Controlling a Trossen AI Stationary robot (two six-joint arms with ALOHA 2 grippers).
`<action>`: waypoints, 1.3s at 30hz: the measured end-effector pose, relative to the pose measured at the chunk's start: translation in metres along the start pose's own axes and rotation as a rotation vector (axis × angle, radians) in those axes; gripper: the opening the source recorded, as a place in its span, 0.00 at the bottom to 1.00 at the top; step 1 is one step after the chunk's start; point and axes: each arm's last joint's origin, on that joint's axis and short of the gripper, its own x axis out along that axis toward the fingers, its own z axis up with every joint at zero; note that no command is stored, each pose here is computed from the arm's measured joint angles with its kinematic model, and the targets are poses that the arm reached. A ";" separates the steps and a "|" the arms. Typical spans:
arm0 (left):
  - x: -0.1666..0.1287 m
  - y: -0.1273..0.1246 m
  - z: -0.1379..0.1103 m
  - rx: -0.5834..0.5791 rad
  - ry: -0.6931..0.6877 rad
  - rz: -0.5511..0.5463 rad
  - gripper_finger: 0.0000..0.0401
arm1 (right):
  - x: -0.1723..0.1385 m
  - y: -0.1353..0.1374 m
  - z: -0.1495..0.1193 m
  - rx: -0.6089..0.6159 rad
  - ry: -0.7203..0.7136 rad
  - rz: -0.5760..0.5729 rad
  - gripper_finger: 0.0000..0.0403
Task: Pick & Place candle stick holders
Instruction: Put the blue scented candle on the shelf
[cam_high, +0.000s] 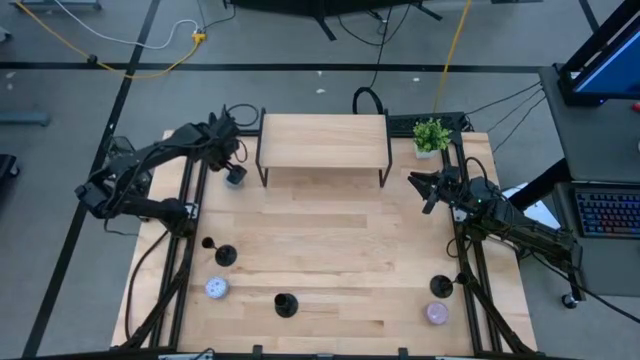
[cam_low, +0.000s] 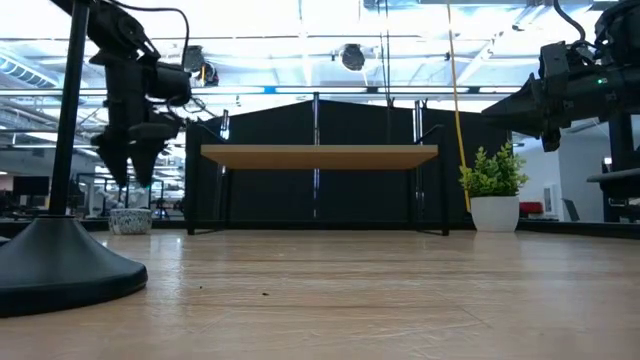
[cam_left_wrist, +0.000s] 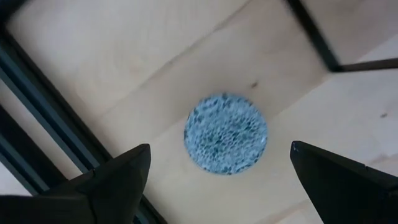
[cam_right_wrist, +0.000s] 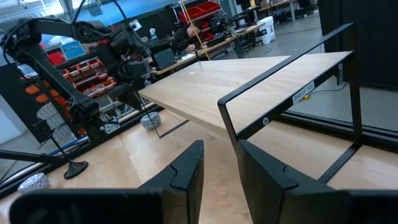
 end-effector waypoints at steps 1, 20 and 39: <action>0.003 0.000 -0.002 -0.003 0.008 0.001 0.97 | 0.000 0.000 0.000 0.000 0.000 0.000 0.22; 0.048 -0.002 0.012 -0.087 0.081 -0.035 0.97 | 0.000 0.000 0.000 0.000 0.000 0.000 0.22; 0.059 -0.003 0.015 -0.073 0.103 0.034 0.97 | 0.000 0.000 0.000 0.000 0.000 0.000 0.22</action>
